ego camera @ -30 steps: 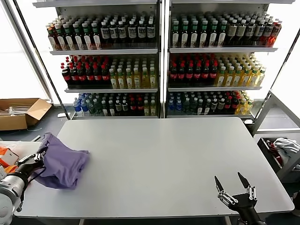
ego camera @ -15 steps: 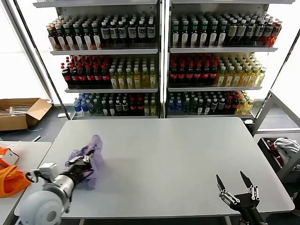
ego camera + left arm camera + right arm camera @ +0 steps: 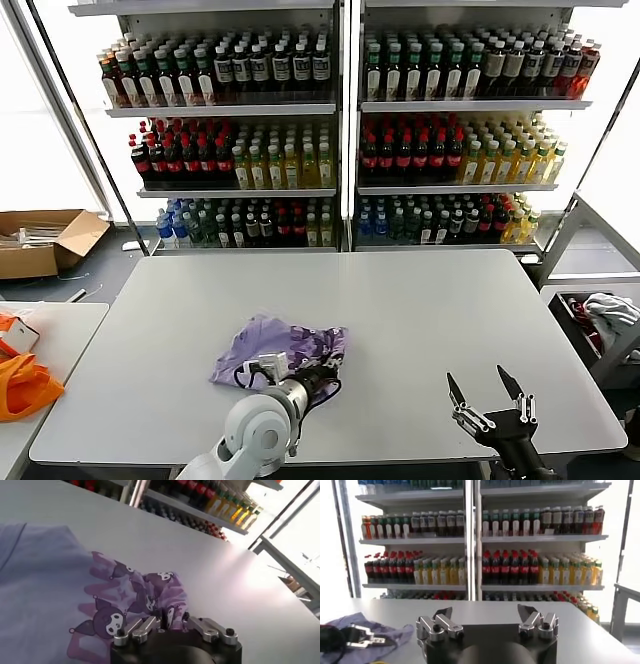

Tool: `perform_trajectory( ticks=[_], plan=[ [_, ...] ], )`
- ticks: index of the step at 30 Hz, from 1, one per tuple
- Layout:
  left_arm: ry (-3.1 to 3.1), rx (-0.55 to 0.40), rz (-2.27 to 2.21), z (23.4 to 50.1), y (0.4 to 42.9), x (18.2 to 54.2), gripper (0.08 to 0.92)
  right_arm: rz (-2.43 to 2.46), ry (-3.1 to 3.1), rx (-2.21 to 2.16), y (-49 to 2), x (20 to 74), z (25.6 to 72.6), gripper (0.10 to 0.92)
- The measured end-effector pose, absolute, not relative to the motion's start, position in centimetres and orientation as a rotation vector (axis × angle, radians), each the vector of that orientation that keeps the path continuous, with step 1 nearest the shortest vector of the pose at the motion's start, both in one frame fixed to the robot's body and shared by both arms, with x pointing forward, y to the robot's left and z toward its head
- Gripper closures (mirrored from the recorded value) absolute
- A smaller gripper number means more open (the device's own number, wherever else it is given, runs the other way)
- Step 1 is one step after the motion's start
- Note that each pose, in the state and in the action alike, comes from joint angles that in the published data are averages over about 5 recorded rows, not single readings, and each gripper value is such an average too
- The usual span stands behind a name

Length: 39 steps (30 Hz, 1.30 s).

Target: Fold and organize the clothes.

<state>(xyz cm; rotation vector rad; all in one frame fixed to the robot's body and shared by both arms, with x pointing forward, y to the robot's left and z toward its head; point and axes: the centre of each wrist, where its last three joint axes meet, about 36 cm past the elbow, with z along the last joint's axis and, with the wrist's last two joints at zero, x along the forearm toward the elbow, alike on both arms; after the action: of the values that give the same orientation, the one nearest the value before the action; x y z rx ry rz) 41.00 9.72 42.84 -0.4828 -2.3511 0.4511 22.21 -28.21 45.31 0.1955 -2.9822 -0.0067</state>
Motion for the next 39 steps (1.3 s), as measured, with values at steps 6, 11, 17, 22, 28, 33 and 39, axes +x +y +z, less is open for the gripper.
perform_trajectory(
  ticks=[6,11,17,22,28,33,39],
  plan=[
    [-2.363,-0.556,0.510,44.4,8.6,42.3,0.506,-0.124,-2.893,0.209,-26.4,24.4,44.9,0.200],
    [-2.419,-0.600,0.579,46.4,10.4,42.9,0.359,-0.267,-2.798,0.237,-24.2,26.7,43.6,0.200],
    [-2.545,-0.588,0.619,48.8,14.5,43.0,0.205,-0.406,-2.689,0.309,-20.9,30.0,41.6,0.200],
    [-2.646,-0.542,0.615,50.2,18.5,42.3,0.178,-0.457,-2.618,0.382,-17.8,32.6,39.8,0.255],
    [-2.713,-0.482,0.630,51.0,22.0,41.2,0.177,-0.469,-2.561,0.457,-14.9,34.9,38.5,0.429],
    [-2.739,-0.454,0.650,51.2,24.0,40.3,0.177,-0.442,-2.553,0.496,-14.0,35.7,38.0,0.576],
    [-2.755,-0.416,0.656,51.2,26.0,39.9,0.177,-0.351,-2.574,0.556,-14.8,35.9,38.0,0.749]
  ],
)
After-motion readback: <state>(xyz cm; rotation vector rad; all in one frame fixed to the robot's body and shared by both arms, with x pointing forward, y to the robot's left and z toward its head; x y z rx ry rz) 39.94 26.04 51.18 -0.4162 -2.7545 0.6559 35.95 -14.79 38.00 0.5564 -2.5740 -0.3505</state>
